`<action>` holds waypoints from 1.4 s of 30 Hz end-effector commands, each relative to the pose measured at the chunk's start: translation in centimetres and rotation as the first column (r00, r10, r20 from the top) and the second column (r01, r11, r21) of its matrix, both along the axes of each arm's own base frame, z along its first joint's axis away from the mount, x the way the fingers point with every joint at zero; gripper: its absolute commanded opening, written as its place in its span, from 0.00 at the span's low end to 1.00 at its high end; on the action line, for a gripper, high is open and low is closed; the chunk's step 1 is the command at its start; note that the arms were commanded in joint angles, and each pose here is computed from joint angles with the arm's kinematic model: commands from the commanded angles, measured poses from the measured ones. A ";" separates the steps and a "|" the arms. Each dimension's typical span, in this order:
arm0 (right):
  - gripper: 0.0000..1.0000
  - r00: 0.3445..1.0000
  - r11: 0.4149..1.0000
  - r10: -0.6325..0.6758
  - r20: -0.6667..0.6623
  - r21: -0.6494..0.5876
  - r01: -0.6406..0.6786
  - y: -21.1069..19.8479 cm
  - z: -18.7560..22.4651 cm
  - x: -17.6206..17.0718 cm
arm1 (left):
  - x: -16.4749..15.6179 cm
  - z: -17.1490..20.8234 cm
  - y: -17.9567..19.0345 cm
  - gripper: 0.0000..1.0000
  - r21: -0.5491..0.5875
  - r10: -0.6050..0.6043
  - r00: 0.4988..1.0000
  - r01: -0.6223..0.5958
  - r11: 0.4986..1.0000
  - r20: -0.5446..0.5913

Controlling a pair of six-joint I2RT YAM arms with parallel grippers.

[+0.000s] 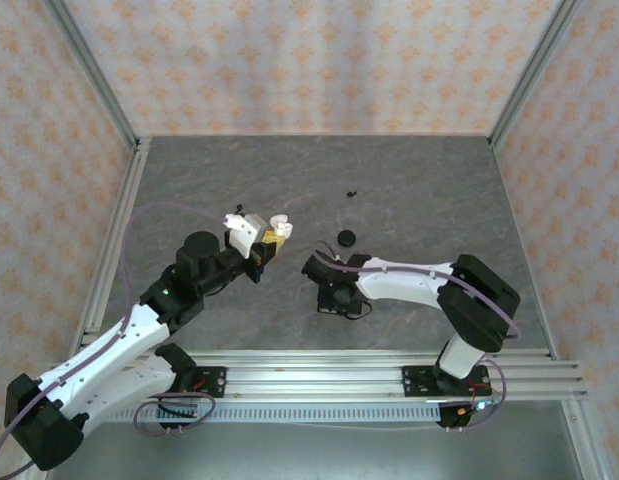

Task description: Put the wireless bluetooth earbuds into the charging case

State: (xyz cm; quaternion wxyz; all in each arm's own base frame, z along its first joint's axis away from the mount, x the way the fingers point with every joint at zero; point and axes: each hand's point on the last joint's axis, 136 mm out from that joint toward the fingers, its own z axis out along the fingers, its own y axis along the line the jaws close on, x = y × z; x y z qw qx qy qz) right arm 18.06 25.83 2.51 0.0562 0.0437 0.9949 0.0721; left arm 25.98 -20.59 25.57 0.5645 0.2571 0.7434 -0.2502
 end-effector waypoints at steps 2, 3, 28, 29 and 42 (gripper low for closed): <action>0.10 0.999 0.997 0.017 0.029 -0.070 -0.015 -1.0 0.9 1.0 | 0.4 0.7 -0.2 0.00 -0.010 0.012 1.000 -0.011 1.000 0.015; 0.10 0.999 0.998 0.014 0.034 -0.062 -0.012 -0.9 1.3 1.0 | 0.5 0.5 -0.3 0.00 -0.007 0.009 1.000 -0.009 1.000 0.012; 0.37 0.983 0.984 -0.170 -0.067 -0.058 0.166 -2.3 -1.4 -1.1 | 0.3 0.0 -0.4 0.00 0.025 -0.004 1.000 0.004 1.000 -0.006; 0.35 0.984 0.985 -0.162 -0.073 -0.075 0.157 -2.5 -1.6 -1.1 | 0.3 -0.1 -0.3 0.00 0.028 -0.002 1.000 0.002 1.000 -0.008; 0.09 0.998 0.995 0.020 -0.056 -0.100 -0.026 -2.0 -0.8 3.3 | 0.5 -0.4 -0.2 0.00 0.058 0.007 1.000 -0.006 0.998 -0.017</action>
